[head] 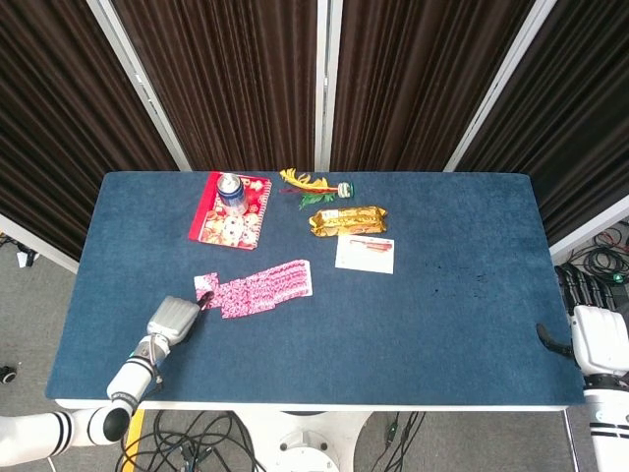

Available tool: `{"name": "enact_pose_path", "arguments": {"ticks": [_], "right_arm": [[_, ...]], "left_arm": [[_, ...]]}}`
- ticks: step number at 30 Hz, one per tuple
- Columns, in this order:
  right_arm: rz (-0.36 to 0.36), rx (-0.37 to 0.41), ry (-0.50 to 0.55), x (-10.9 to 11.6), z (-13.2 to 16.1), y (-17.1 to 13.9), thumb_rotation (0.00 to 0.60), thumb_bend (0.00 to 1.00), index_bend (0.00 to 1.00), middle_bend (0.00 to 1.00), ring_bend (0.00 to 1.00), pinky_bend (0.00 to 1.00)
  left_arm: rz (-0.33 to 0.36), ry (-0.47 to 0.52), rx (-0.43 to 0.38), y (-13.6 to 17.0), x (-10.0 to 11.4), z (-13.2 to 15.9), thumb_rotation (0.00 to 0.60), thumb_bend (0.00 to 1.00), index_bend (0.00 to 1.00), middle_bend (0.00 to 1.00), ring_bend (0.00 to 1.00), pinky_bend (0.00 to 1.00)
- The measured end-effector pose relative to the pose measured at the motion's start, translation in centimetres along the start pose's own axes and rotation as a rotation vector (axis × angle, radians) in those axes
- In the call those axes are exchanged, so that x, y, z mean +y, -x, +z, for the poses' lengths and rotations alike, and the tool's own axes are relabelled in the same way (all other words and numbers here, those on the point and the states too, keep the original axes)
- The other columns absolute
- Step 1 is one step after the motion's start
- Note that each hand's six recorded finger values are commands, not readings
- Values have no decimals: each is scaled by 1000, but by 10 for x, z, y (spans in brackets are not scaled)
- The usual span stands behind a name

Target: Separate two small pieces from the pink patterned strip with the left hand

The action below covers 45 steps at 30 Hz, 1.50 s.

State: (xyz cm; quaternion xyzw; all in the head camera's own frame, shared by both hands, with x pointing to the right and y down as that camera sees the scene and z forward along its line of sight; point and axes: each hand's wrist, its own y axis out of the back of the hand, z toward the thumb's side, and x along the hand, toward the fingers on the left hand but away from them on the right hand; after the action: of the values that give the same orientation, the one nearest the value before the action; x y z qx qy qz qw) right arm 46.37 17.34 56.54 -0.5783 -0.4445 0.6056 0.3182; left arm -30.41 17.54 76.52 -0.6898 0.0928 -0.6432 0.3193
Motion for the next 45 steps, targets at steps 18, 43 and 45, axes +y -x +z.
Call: {"name": "enact_pose_path", "arguments": {"ticks": [18,43,45], "right_arm": [[6,11,-8,-2,7,1,600,211,0,0,0,0],[7,8,2,-2,5,3,600,212,0,0,0,0],[7,8,2,-2,4,3,600,212,0,0,0,0]], "left_arm": [[35,46,167,-15,19,-61,600,645,75,868,886,844],[101,-31,-128,10,25,37,600,646,75,864,884,836],[102,-33,-136,7,27,42,600,646,75,865,884,836]]}}
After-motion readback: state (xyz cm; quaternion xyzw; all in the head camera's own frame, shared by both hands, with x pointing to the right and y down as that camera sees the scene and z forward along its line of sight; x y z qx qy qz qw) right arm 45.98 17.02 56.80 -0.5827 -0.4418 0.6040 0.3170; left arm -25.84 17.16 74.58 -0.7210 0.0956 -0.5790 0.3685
